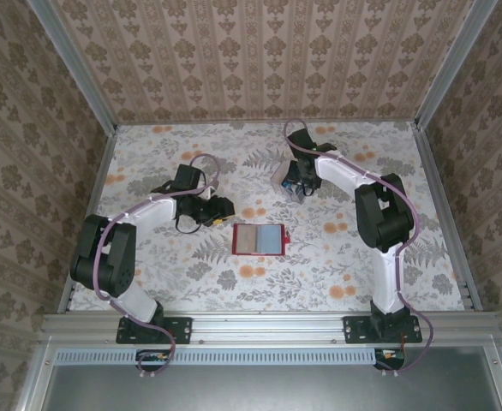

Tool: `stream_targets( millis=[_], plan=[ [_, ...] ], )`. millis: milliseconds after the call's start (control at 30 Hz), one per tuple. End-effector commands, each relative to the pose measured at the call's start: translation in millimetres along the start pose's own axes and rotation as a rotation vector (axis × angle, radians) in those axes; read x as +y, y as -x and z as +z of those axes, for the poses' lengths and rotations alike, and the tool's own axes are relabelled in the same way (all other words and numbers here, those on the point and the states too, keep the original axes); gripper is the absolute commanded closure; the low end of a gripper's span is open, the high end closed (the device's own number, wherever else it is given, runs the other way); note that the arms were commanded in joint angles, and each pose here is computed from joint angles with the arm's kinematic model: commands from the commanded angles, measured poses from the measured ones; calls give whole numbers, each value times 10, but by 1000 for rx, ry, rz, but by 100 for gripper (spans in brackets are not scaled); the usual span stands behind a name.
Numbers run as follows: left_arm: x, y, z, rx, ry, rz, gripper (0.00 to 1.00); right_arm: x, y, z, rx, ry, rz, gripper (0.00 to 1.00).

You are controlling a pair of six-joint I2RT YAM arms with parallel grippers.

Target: Put the credit cards into the card holder

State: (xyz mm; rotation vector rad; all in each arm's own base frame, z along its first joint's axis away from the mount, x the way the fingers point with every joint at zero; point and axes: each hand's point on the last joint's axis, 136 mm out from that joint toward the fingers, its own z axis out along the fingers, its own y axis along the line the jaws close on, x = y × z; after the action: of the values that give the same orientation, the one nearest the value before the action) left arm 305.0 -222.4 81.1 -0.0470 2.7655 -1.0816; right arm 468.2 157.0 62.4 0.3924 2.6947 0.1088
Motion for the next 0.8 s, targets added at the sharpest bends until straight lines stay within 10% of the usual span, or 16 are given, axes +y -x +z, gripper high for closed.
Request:
stream_targets(
  millis=[0, 767],
  plan=[
    [-48, 25, -72, -24, -7, 8, 57, -188, -54, 18, 26, -69, 6, 55],
    [-82, -1, -4, -10, -22, 3, 57, -574, -33, -352, 60, -117, -65, 70]
  ],
)
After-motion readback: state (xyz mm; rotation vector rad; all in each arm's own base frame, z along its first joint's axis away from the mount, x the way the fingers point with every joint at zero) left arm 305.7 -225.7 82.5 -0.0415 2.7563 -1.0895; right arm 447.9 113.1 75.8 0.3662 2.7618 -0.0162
